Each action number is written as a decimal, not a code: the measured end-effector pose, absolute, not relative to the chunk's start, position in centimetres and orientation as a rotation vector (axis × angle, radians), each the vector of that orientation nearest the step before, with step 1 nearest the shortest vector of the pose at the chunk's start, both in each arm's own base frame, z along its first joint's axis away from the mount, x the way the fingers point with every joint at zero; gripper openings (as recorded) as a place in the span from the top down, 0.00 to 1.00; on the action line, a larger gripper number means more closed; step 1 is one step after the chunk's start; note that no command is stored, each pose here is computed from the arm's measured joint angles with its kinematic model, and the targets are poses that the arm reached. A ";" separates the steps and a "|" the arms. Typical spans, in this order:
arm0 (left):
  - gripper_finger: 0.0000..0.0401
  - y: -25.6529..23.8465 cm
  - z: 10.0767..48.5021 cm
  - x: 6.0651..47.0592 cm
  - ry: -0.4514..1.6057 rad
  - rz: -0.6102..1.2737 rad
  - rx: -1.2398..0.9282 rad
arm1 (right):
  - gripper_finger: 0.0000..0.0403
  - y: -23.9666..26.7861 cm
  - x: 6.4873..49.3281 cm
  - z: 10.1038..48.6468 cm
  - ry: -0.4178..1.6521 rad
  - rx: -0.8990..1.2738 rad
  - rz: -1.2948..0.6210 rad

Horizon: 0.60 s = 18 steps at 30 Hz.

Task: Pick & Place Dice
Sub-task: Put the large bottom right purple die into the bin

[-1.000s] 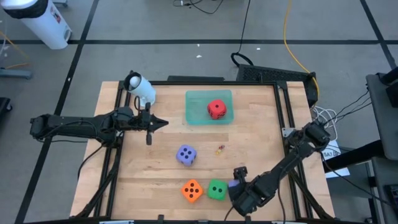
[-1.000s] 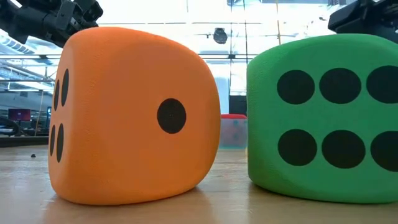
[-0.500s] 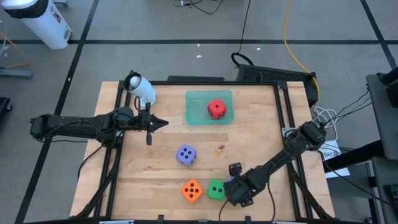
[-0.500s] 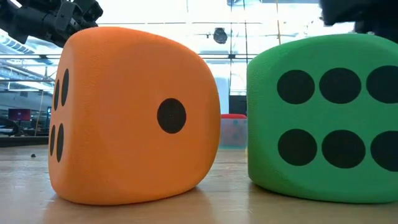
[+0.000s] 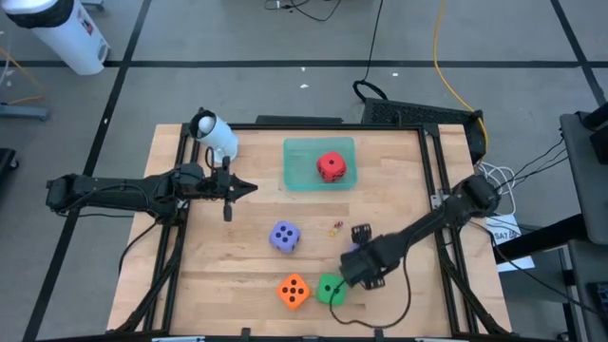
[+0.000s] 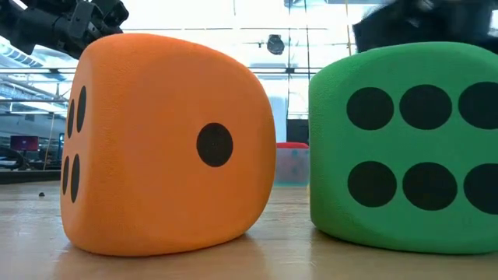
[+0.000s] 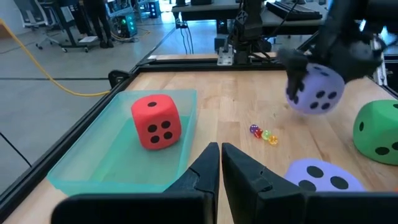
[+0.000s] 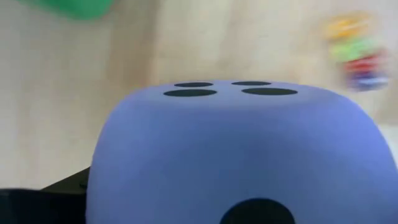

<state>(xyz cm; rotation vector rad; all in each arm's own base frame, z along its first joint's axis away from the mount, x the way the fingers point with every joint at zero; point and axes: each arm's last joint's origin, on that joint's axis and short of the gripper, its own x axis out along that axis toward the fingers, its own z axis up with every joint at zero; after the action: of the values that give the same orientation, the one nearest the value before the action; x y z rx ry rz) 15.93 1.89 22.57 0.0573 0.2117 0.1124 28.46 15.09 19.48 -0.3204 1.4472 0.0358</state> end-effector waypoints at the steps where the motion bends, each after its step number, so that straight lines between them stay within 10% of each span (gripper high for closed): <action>1: 0.92 1.9 22.6 15.9 0.210 0.112 0.057 | 0.10 14.5 28.5 20.2 1.426 -0.333 0.029; 18: 0.92 2.1 22.6 17.3 0.153 0.118 0.010 | 0.09 -1.9 32.7 28.7 0.872 -0.323 -0.113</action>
<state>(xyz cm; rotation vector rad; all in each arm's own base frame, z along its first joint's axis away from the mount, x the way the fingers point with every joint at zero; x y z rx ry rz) 17.27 2.06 22.62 0.0098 0.1525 0.1181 32.67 -1.91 28.74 -0.3226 0.8716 -0.1130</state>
